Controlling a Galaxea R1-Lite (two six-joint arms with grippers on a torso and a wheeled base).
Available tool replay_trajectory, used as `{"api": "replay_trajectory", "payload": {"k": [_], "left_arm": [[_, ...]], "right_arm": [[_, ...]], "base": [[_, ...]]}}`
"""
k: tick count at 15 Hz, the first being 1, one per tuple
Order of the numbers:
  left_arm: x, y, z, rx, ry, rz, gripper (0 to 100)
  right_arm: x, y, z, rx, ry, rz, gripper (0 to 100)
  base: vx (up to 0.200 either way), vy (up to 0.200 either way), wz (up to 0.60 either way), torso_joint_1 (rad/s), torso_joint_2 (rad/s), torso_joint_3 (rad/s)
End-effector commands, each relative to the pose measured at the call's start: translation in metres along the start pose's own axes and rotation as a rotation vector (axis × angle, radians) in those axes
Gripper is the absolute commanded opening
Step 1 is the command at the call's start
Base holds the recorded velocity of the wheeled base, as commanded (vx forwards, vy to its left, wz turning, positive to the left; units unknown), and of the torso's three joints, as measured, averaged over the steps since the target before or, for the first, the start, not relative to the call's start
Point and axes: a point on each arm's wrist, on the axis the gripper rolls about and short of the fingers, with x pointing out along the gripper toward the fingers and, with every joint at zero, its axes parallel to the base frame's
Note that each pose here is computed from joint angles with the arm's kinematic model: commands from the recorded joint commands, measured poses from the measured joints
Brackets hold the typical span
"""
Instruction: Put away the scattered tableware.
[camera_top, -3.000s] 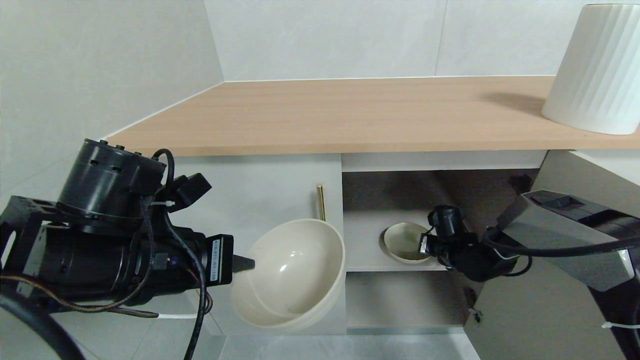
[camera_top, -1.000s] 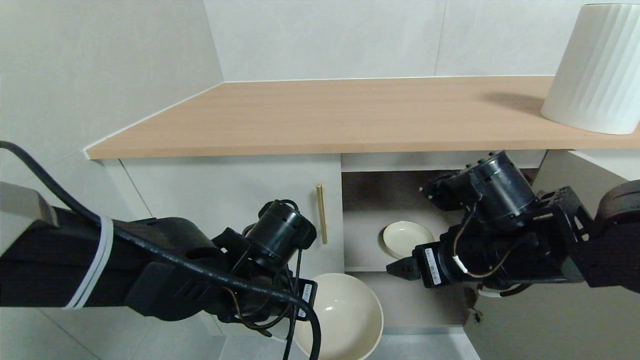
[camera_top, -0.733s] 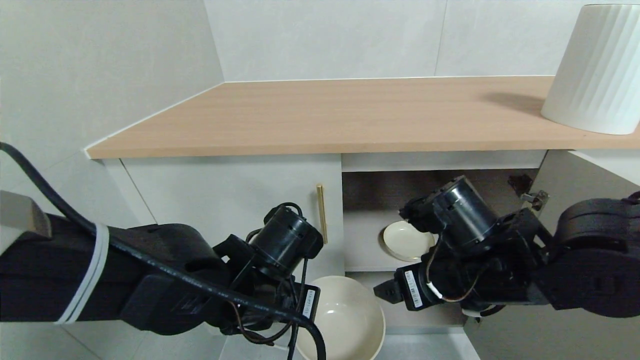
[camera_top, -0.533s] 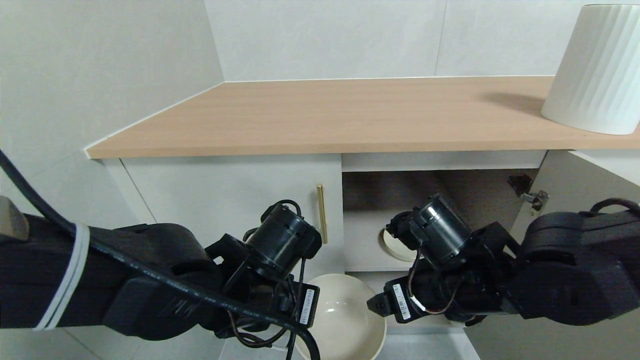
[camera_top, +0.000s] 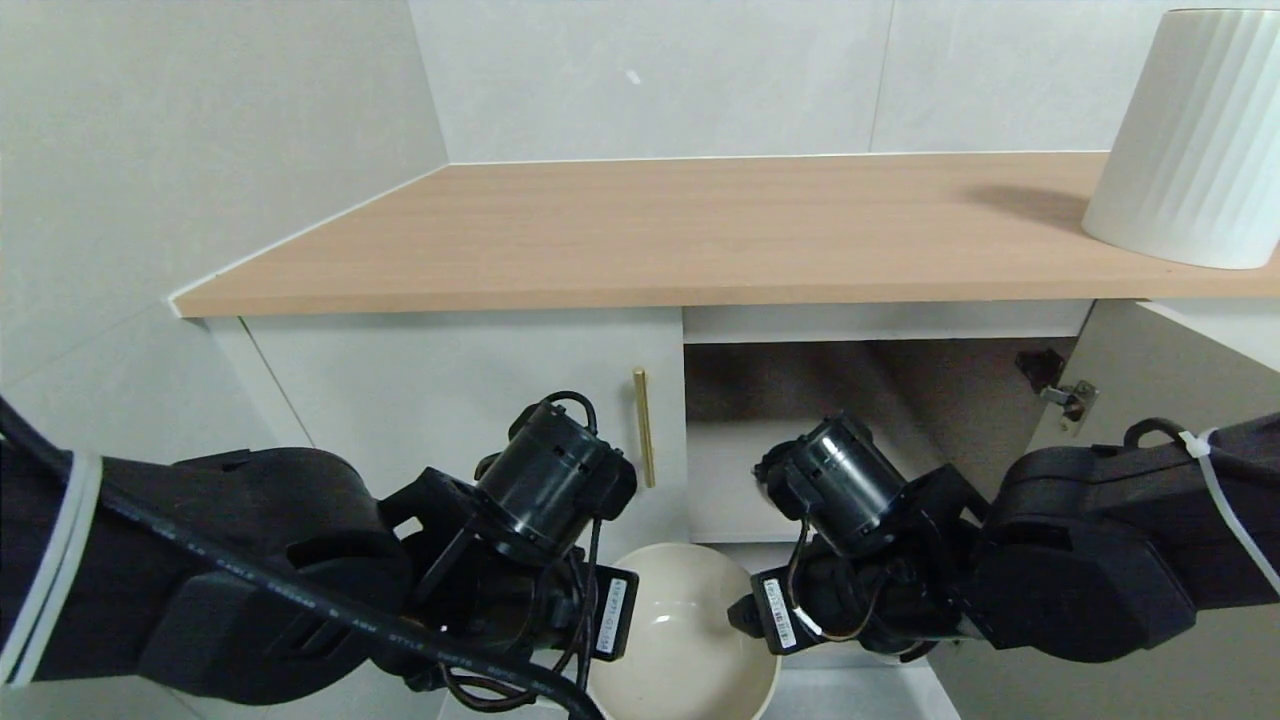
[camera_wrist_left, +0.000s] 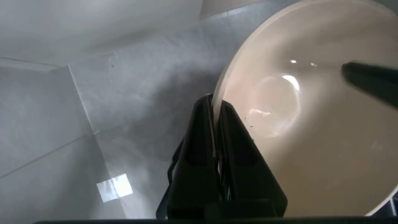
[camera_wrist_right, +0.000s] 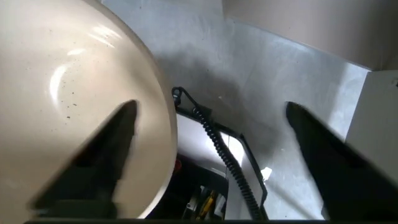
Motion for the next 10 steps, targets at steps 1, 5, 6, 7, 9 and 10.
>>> {"api": "replay_trajectory", "payload": {"k": [1,5,6,7,9,10], "left_arm": [[-0.0010,0.0001,-0.0002,-0.001,-0.002,-0.001,0],[-0.0001,0.0000,-0.0004,-0.001,0.001,0.000,0],[-0.0006,0.0001,-0.0003,-0.001,-0.001,0.000,0],[-0.0006,0.0001,-0.0003,-0.001,-0.001,0.000,0],[-0.0015,0.0002,-0.0001,-0.002,-0.003,-0.002,0],[-0.0018,0.0004,-0.0003,-0.002,-0.004,0.000,0]], "right_arm": [[0.0005,0.0007,-0.0006,0.000,0.003,0.001,0],[-0.0014,0.0033,-0.0018,-0.007,0.001,0.007,0],[-0.0014,0.0032,-0.0019,-0.007,0.002,0.006,0],[-0.0013,0.0031,-0.0022,-0.007,0.002,0.006,0],[-0.0013,0.0030,-0.0023,-0.008,0.003,0.005,0],[-0.0013,0.0030,-0.0023,-0.008,0.003,0.005,0]], "base": [[0.000,0.000,0.00,0.000,0.00,0.000],[0.000,0.000,0.00,0.000,0.00,0.000],[0.000,0.000,0.00,0.000,0.00,0.000],[0.000,0.000,0.00,0.000,0.00,0.000],[0.000,0.000,0.00,0.000,0.00,0.000],[0.000,0.000,0.00,0.000,0.00,0.000]]}}
